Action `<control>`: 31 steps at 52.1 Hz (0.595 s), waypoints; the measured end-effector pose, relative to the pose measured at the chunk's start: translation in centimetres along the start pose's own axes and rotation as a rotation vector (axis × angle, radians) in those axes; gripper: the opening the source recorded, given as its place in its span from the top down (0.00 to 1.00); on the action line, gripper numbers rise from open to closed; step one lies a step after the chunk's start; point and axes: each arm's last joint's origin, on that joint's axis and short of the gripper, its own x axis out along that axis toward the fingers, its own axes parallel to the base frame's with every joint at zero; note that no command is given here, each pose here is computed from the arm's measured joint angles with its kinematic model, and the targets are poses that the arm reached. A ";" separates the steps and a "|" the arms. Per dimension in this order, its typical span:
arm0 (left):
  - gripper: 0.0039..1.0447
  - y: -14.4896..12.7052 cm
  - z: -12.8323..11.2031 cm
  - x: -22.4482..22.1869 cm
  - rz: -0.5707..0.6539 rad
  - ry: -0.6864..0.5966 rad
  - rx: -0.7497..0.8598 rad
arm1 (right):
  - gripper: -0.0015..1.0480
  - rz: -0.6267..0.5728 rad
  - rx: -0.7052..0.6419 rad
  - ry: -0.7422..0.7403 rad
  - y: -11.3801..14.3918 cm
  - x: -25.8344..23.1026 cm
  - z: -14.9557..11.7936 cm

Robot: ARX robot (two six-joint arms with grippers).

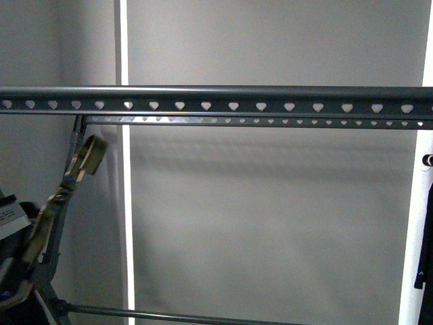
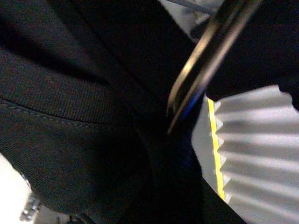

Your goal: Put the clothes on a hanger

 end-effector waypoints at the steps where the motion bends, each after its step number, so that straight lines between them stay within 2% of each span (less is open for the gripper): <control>1: 0.96 -0.1 0.0 -0.1 -0.013 0.003 0.032 | 0.07 0.000 0.000 0.000 0.0 0.0 0.0; 10: 0.96 0.1 0.2 -1.0 -0.007 -0.018 0.311 | 0.07 0.000 0.000 0.000 0.0 0.0 0.0; 17: 0.96 0.6 1.7 -0.9 0.034 -0.057 0.573 | 0.07 0.001 0.000 0.000 0.0 0.0 0.0; 19: 0.96 0.6 2.4 -0.9 0.039 -0.072 0.635 | 0.07 0.001 0.000 0.000 0.0 0.0 0.0; 23: 0.96 0.5 4.7 -0.9 0.054 -0.124 0.871 | 0.07 0.000 0.000 0.000 0.0 0.0 0.0; 25: 0.96 0.0 6.0 -0.9 0.041 -0.163 1.004 | 0.07 0.000 0.000 0.000 0.0 0.0 0.0; 31: 0.96 -1.8 8.8 -0.7 -0.003 -0.228 1.276 | 0.07 0.000 0.000 0.000 0.0 0.0 0.0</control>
